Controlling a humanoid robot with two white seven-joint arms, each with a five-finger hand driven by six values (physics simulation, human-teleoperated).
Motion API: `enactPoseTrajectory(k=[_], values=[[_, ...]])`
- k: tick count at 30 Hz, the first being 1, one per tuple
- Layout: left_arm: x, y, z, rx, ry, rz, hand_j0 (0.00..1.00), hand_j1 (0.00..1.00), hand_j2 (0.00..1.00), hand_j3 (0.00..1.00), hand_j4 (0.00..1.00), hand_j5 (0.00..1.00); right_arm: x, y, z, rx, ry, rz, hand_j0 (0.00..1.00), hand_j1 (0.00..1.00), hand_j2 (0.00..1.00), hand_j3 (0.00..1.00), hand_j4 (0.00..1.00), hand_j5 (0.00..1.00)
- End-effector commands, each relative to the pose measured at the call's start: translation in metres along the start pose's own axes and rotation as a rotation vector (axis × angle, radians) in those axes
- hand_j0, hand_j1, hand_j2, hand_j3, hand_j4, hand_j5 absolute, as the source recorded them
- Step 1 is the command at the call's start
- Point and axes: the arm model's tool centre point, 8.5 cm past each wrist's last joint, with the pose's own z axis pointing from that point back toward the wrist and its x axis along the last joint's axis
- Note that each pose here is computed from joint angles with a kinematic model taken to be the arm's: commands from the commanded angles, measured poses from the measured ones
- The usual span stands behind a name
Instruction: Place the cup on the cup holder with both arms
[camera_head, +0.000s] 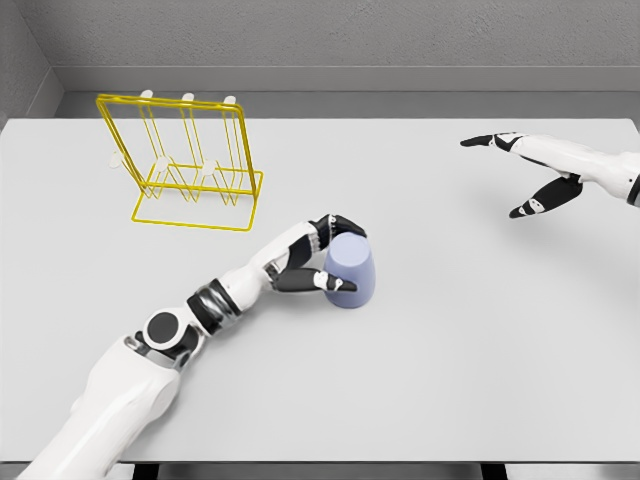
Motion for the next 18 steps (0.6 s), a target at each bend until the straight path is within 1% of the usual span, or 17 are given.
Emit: enactPoseTrajectory(k=[1,3,6,8,9,12,14,15,17,18], values=[[0.005,0.002,0.001,-0.003,-0.015,0.001,0.41,0.41,0.41,0.41,0.41,0.41,0.000,-0.001,0.001,-0.006,0.000,-0.006,1.00,1.00,1.00,1.00,1.00,1.00],[0.018,-0.001,0.001,-0.018,-0.051,-0.008,0.41,0.41,0.41,0.41,0.41,0.41,0.000,0.000,0.001,-0.005,0.000,-0.007,1.00,1.00,1.00,1.00,1.00,1.00],[0.032,0.007,0.011,-0.020,-0.073,-0.014,0.41,0.41,0.41,0.41,0.41,0.41,0.000,0.000,0.000,-0.005,-0.001,-0.007,1.00,1.00,1.00,1.00,1.00,1.00],[0.041,0.014,0.019,-0.018,-0.082,-0.022,0.41,0.41,0.41,0.41,0.41,0.41,0.000,0.000,0.001,-0.005,0.000,-0.007,1.00,1.00,1.00,1.00,1.00,1.00],[0.045,0.021,0.025,-0.007,-0.086,-0.018,0.41,0.41,0.41,0.41,0.41,0.41,-0.001,-0.001,0.002,-0.005,0.003,-0.005,1.00,1.00,1.00,1.00,1.00,1.00],[0.060,0.035,0.040,0.001,-0.097,-0.034,0.41,0.41,0.41,0.41,0.41,0.41,0.000,0.000,0.000,-0.005,-0.001,-0.007,1.00,1.00,1.00,1.00,1.00,1.00],[0.073,0.045,0.053,0.002,-0.102,-0.044,0.41,0.41,0.41,0.41,0.41,0.41,0.000,0.000,0.000,-0.005,-0.001,-0.007,1.00,1.00,1.00,1.00,1.00,1.00],[0.083,0.051,0.060,0.008,-0.113,-0.051,0.41,0.41,0.41,0.41,0.41,0.41,0.000,0.000,0.000,-0.005,-0.001,-0.007,1.00,1.00,1.00,1.00,1.00,1.00],[0.097,0.055,0.071,0.011,-0.130,-0.062,0.41,0.41,0.41,0.41,0.41,0.41,0.000,0.000,-0.001,-0.005,-0.003,-0.008,1.00,1.00,1.00,1.00,1.00,1.00],[0.099,0.055,0.076,0.010,-0.130,-0.061,0.41,0.41,0.41,0.41,0.41,0.41,0.000,0.001,-0.001,-0.003,-0.003,-0.008,1.00,1.00,1.00,1.00,1.00,1.00]])
